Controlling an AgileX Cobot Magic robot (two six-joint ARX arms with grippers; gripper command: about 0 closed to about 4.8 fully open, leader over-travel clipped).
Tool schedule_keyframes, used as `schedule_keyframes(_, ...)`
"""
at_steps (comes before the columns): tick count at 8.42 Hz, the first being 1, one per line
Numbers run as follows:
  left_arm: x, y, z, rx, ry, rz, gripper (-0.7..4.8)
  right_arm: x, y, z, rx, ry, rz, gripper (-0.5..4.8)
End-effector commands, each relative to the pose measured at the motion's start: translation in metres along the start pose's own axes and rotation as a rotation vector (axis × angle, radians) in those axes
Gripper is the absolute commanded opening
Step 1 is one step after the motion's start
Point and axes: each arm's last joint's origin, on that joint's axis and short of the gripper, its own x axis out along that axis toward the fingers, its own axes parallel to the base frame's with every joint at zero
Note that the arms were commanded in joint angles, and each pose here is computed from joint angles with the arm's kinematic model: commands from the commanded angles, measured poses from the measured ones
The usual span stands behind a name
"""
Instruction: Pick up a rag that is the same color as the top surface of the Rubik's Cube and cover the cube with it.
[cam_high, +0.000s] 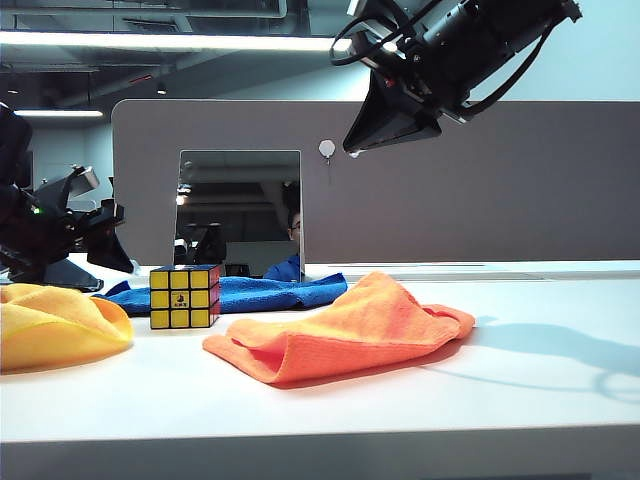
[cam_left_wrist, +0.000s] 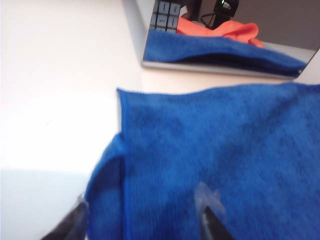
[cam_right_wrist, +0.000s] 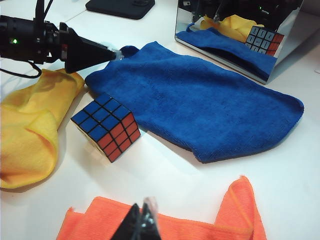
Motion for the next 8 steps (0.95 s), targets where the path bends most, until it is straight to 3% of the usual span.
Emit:
schedule_keyframes(1, 0.015, -0.002, -0.004, 0.0, 0.025, -0.015, 2.84, -0.002, 0.001, 0.004, -0.007, -0.02, 0.001, -0.05)
schedule_keyframes(4, 0.025, -0.002, -0.019, -0.013, 0.075, -0.019, 2.84, -0.002, 0.001, 0.004, -0.007, -0.02, 0.001, -0.05)
schedule_keyframes(5, 0.026, 0.0, -0.017, -0.009, 0.062, 0.029, 2.84, -0.002, 0.001, 0.004, -0.007, -0.019, 0.002, -0.05)
schedule_keyframes(6, 0.027, 0.002, -0.017, -0.006, 0.053, 0.116, 2.19, -0.002, 0.001, 0.004, -0.007, -0.019, 0.002, -0.05)
schedule_keyframes(7, 0.027, 0.002, -0.019, -0.01, 0.065, 0.118, 0.79, -0.002, 0.001, 0.004, -0.007, -0.019, 0.002, -0.06)
schedule_keyframes(8, 0.027, 0.002, -0.019, -0.01, 0.065, 0.117, -0.05, -0.002, 0.001, 0.004, -0.007, -0.019, 0.002, -0.06)
